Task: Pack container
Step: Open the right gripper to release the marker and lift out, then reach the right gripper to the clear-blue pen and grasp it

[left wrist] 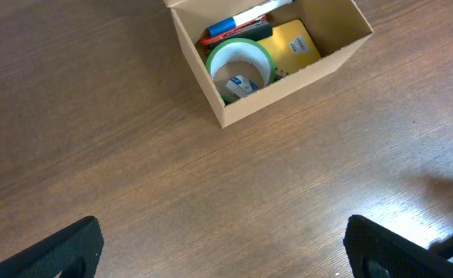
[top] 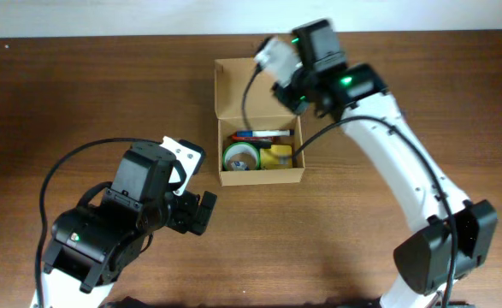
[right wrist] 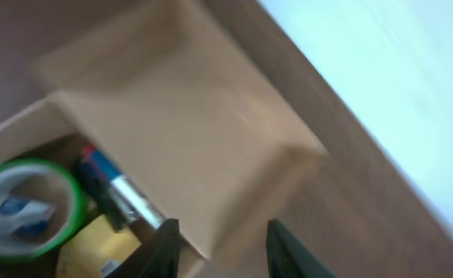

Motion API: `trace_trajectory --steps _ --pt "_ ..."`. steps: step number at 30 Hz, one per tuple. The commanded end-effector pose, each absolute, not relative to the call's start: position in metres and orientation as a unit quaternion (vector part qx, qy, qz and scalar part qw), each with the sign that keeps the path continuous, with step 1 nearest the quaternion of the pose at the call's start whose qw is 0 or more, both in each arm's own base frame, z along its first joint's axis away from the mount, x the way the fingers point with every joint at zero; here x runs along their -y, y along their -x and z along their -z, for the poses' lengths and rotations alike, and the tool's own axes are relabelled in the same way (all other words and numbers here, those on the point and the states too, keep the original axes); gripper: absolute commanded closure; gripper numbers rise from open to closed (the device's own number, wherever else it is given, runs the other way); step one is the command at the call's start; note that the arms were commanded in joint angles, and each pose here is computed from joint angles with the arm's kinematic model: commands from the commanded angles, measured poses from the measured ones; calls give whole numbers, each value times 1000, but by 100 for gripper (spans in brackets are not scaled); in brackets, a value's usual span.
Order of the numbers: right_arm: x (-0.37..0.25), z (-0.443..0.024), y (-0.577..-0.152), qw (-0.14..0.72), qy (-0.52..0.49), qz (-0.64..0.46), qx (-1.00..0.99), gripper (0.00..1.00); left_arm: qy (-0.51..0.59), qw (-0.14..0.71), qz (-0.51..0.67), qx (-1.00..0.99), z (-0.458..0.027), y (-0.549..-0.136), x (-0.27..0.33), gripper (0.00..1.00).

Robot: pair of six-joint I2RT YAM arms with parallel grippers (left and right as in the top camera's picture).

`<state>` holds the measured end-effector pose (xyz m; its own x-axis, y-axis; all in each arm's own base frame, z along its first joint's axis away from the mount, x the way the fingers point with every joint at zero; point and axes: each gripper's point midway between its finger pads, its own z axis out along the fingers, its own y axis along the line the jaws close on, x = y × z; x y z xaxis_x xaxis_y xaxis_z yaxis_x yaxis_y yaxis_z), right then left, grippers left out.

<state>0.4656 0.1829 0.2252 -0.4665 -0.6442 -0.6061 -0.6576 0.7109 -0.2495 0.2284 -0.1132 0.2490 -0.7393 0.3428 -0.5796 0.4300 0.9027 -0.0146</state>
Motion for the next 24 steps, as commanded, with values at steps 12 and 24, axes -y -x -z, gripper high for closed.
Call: trace_trajectory --steps 12,24 --pt "-11 -209 -497 324 -38 -38 -944 68 -216 309 82 -923 -259 -228 115 1" --pt "50 -122 -492 208 -291 -80 -931 83 -216 309 82 -923 -259 -228 115 0"
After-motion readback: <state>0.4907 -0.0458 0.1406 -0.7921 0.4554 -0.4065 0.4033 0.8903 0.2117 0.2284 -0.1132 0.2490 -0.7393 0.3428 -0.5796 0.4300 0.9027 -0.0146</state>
